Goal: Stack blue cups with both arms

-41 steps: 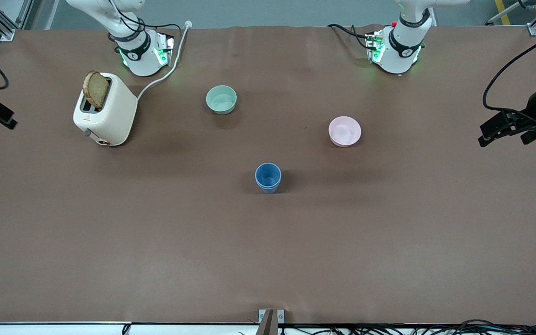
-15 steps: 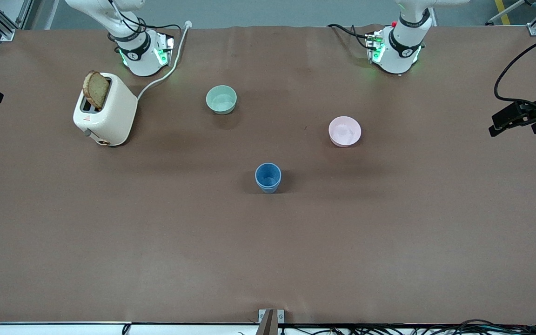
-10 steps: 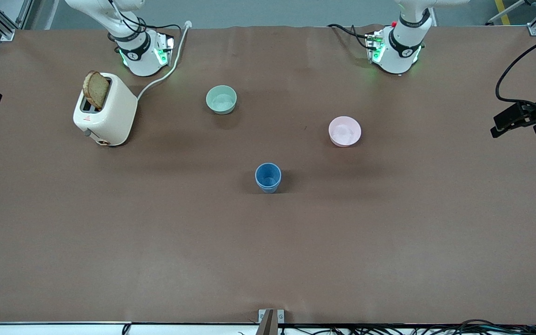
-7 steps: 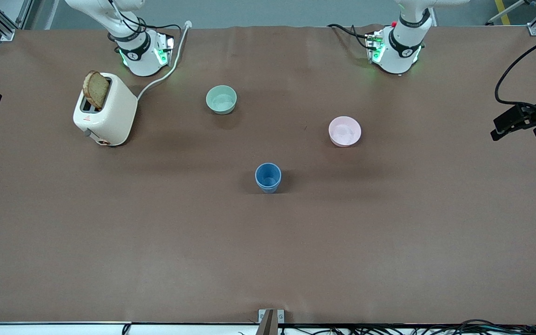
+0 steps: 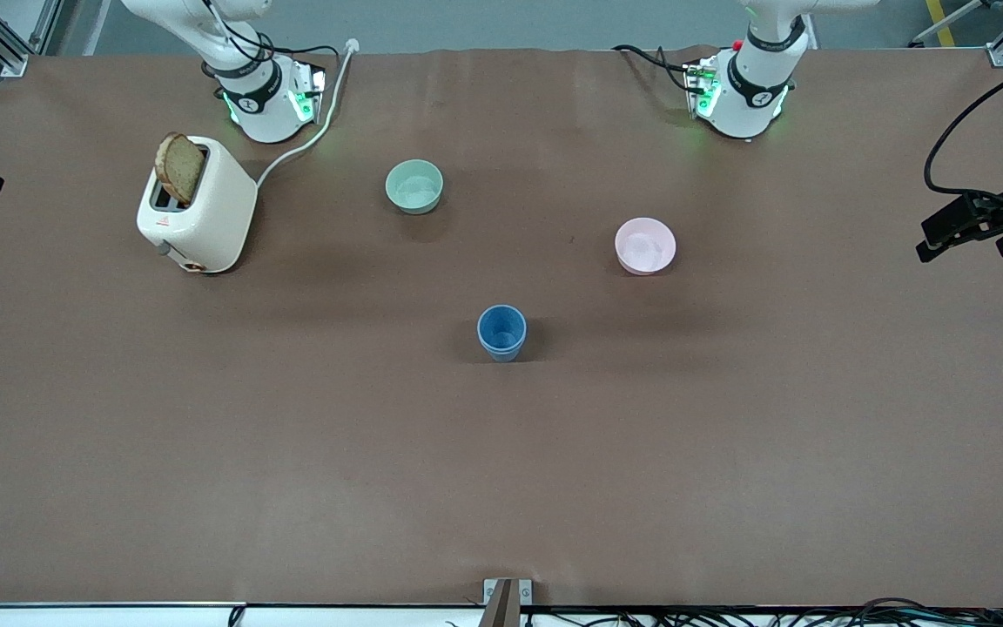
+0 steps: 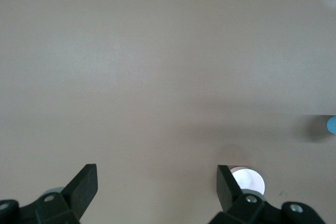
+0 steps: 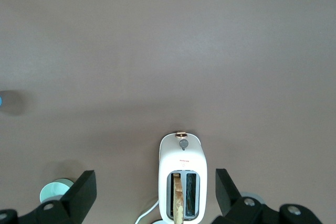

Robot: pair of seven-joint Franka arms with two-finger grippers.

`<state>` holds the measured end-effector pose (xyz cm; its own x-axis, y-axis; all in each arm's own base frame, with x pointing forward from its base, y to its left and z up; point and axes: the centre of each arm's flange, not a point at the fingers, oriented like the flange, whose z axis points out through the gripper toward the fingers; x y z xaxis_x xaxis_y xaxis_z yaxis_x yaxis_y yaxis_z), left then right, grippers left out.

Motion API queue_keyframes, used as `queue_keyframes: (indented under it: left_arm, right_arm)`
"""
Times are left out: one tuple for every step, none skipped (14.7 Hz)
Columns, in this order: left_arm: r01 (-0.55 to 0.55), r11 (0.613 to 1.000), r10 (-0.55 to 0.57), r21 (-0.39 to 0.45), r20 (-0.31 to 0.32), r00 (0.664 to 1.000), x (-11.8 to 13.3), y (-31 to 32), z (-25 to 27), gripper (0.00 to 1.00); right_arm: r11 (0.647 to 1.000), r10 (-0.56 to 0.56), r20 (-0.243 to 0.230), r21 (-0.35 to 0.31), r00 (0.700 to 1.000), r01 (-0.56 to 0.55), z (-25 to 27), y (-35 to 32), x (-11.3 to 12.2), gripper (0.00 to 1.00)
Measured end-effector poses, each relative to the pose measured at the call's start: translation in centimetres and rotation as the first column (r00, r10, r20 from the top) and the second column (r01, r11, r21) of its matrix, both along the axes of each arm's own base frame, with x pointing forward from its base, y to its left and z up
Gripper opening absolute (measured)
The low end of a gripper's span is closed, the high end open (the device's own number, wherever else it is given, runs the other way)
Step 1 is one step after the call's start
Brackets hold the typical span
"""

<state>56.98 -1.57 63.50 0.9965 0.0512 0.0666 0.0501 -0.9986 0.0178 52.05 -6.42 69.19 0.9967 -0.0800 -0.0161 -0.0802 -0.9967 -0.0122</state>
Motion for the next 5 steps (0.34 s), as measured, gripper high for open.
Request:
queue_keyframes:
  left_arm:
    - [0.0,1.0,0.0,0.0,0.0,1.0,0.0,-0.02,0.0,1.0]
    - [0.001,1.0,-0.001,0.0,0.0,1.0,0.0,-0.03,0.0,1.0]
    - [0.001,1.0,-0.001,0.0,0.0,1.0,0.0,-0.06,-0.01,1.0]
    - [0.002,1.0,-0.002,0.0,0.0,1.0,0.0,-0.11,0.0,1.0]
    - [0.003,1.0,-0.003,0.0,0.0,1.0,-0.01,-0.15,0.0,1.0]
  right_arm:
    - [1.0,0.0,0.0,0.0,1.0,0.0,0.0,0.0,0.0,1.0]
    - [1.0,0.0,0.0,0.0,1.0,0.0,0.0,0.0,0.0,1.0]
    - [1.0,0.0,0.0,0.0,1.0,0.0,-0.01,0.0,0.0,1.0]
    - [1.0,0.0,0.0,0.0,1.0,0.0,-0.02,0.0,0.01,1.0]
    - [1.0,0.0,-0.001,0.0,1.0,0.0,-0.04,0.0,0.03,1.0]
